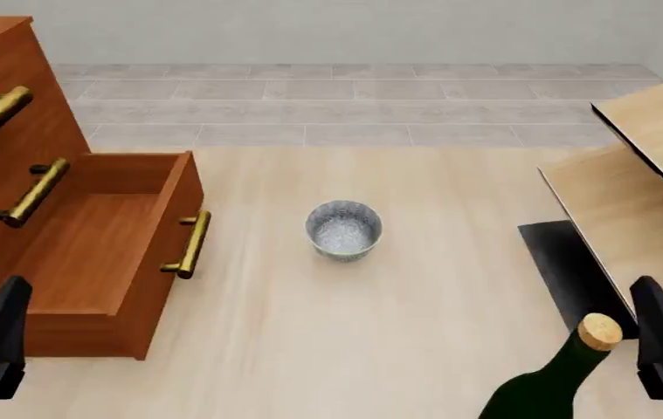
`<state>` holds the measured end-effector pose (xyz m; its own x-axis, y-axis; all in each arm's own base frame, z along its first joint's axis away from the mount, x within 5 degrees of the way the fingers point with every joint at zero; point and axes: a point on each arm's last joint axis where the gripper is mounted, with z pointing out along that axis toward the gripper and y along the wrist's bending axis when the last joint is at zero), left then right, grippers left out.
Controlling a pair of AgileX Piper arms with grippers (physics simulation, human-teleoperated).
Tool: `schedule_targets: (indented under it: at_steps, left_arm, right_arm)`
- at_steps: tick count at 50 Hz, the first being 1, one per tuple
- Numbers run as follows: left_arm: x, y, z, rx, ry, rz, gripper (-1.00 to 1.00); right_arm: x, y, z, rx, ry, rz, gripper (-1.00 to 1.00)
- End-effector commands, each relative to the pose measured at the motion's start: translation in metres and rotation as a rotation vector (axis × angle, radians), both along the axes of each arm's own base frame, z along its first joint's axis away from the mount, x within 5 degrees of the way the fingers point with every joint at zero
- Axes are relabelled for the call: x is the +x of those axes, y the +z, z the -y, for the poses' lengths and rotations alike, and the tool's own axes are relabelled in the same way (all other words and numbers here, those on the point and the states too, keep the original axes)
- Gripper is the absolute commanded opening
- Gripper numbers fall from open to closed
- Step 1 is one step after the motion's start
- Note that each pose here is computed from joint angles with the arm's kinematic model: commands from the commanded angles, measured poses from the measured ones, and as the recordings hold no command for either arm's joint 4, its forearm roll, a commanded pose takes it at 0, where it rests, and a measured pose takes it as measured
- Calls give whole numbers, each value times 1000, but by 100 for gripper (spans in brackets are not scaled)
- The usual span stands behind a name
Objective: Put the bowl on top of the cabinet.
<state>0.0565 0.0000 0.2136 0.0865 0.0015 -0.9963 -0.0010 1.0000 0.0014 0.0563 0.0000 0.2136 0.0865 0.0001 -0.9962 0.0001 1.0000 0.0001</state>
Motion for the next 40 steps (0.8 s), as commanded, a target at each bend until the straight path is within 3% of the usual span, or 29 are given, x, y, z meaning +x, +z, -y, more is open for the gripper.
schedule_targets:
  at_steps: [1, 23, 32, 33, 40]
  left_arm:
    - [1, 0, 0, 4, 4, -5, 100]
    - [2, 7, 2, 41, -33, 0, 100]
    - [22, 23, 8, 24, -102, -53, 100]
    - [30, 25, 11, 5, -124, -99, 100]
    - [38, 38, 16, 2, -170, -127, 100]
  right_arm:
    - [0, 1, 0, 0, 0, -1, 100]
    - [0, 1, 0, 0, 0, -1, 100]
    - [0, 1, 0, 0, 0, -1, 100]
    - [0, 1, 0, 0, 0, -1, 100]
    - [0, 1, 0, 0, 0, -1, 100]
